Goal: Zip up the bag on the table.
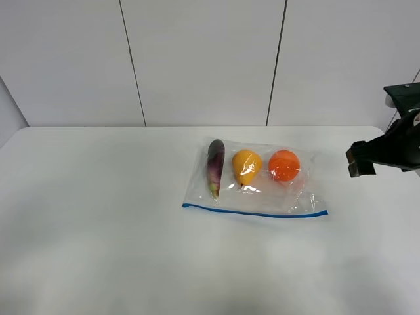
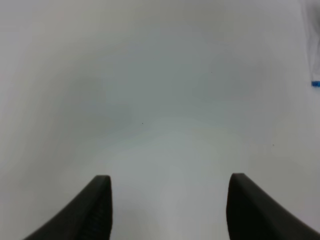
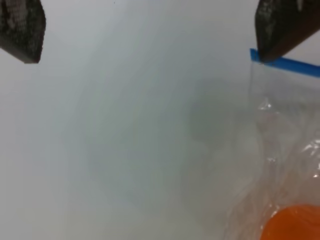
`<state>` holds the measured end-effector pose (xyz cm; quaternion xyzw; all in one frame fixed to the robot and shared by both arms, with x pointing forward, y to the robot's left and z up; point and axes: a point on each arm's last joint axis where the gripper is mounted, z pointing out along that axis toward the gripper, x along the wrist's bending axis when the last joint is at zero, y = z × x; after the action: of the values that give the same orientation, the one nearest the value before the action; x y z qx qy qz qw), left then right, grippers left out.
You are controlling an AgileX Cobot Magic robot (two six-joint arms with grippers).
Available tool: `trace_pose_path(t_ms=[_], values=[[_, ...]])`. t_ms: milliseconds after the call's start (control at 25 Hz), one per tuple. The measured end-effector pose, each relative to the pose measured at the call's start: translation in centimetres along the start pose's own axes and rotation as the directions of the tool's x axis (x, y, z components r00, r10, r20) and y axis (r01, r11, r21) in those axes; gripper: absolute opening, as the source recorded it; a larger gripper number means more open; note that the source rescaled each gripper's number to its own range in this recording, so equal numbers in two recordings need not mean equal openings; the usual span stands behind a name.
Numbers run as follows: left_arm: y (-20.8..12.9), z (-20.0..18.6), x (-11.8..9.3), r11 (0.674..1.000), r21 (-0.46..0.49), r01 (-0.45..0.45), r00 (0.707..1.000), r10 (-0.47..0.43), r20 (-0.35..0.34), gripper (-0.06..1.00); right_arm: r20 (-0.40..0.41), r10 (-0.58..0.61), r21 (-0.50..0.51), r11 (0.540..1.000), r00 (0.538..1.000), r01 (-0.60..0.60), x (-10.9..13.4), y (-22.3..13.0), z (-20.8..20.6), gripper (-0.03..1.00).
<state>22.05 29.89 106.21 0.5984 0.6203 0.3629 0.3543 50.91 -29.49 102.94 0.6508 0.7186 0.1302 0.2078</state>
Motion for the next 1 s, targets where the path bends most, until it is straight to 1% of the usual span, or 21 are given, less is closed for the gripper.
trace_pose_path(t_ms=[120, 280, 440, 520, 600, 720, 760, 920, 1000], values=[[0.0, 0.0, 0.0, 1.000, 0.000, 0.000, 1.000, 0.000, 0.000, 0.67, -0.025, 0.033, -0.050, 0.998, 0.999, -0.034, 0.0, -0.2, -2.2, 0.86], [0.0, 0.0, 0.0, 1.000, 0.000, 0.000, 1.000, 0.000, 0.000, 0.67, -0.046, 0.042, -0.132, 0.990, 0.998, -0.047, -0.1, -0.9, -5.6, 0.84], [0.0, 0.0, 0.0, 1.000, 0.000, 0.000, 1.000, 0.000, 0.000, 0.67, -0.048, 0.025, -0.150, 0.988, 0.999, -0.032, -0.2, -2.4, -8.6, 0.84], [0.0, 0.0, 0.0, 1.000, 0.000, 0.000, 1.000, 0.000, 0.000, 0.67, -0.065, 0.028, -0.189, 0.981, 0.998, -0.040, -0.2, -3.2, -10.4, 0.84], [0.0, 0.0, 0.0, 1.000, 0.000, 0.000, 1.000, 0.000, 0.000, 0.67, -0.094, 0.027, -0.257, 0.965, 0.995, -0.051, 0.0, -4.0, -12.3, 0.84], [0.0, 0.0, 0.0, 1.000, 0.000, 0.000, 1.000, 0.000, 0.000, 0.67, -0.125, 0.005, -0.372, 0.927, 0.992, -0.052, 0.2, -5.4, -15.2, 0.84], [0.0, 0.0, 0.0, 1.000, 0.000, 0.000, 1.000, 0.000, 0.000, 0.67, -0.141, -0.010, -0.429, 0.902, 0.990, -0.052, 0.3, -6.6, -16.6, 0.84], [0.0, 0.0, 0.0, 1.000, 0.000, 0.000, 1.000, 0.000, 0.000, 0.67, -0.153, -0.024, -0.485, 0.873, 0.988, -0.054, 0.6, -9.4, -17.5, 0.84], [0.0, 0.0, 0.0, 1.000, 0.000, 0.000, 1.000, 0.000, 0.000, 0.67, -0.150, -0.026, -0.494, 0.868, 0.988, -0.052, 0.8, -10.8, -17.0, 0.84]])
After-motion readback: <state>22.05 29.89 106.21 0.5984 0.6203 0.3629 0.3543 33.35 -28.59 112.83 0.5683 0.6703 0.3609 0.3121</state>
